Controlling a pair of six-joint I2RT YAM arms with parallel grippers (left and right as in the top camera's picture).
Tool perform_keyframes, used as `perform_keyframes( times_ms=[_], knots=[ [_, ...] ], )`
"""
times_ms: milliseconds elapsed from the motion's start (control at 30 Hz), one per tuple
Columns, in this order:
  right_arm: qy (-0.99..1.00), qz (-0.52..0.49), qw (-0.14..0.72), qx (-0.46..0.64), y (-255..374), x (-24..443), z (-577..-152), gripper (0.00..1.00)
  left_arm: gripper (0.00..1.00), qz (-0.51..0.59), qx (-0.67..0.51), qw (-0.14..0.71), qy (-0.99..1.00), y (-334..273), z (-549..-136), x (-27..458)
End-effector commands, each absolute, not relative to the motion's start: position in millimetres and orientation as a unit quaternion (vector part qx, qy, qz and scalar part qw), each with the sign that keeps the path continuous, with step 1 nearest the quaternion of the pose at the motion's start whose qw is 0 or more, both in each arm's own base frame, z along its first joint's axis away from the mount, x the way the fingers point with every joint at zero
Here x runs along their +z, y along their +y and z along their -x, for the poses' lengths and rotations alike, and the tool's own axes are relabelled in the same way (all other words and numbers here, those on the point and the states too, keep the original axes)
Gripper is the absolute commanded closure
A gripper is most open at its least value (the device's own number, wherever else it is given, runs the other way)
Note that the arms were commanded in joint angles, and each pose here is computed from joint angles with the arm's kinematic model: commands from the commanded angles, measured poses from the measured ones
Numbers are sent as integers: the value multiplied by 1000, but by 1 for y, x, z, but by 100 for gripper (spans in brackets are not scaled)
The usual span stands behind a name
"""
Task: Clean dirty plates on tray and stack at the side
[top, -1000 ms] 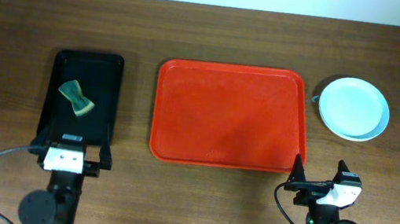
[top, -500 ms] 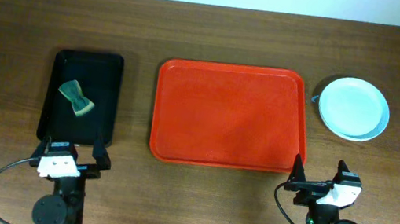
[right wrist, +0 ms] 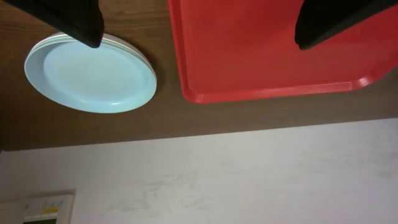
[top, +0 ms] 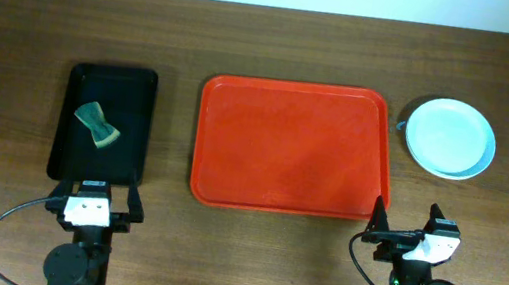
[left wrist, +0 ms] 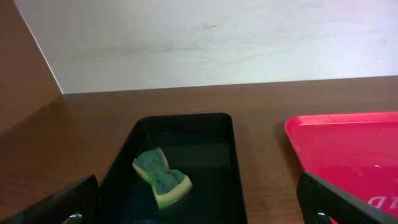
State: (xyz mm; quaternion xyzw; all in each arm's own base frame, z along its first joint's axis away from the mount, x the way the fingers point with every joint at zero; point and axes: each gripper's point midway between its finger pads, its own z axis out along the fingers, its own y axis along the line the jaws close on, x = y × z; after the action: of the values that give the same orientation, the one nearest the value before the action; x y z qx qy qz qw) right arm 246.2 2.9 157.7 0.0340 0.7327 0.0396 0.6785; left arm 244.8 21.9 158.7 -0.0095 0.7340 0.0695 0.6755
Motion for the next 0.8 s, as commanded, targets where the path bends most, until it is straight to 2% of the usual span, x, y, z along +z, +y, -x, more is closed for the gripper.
perform_keyframes(
  times_ms=[0, 300, 767],
  knots=[
    [734, -34, 677, 39, 3, 155, -246, 2, 1, 4, 64, 676, 734, 19, -245, 156],
    [734, -34, 677, 39, 3, 155, -246, 2, 1, 77, 13, 679, 730, 23, -245, 157],
    [734, -34, 677, 39, 3, 155, -246, 2, 1, 49, 30, 679, 732, 21, -245, 157]
  ],
)
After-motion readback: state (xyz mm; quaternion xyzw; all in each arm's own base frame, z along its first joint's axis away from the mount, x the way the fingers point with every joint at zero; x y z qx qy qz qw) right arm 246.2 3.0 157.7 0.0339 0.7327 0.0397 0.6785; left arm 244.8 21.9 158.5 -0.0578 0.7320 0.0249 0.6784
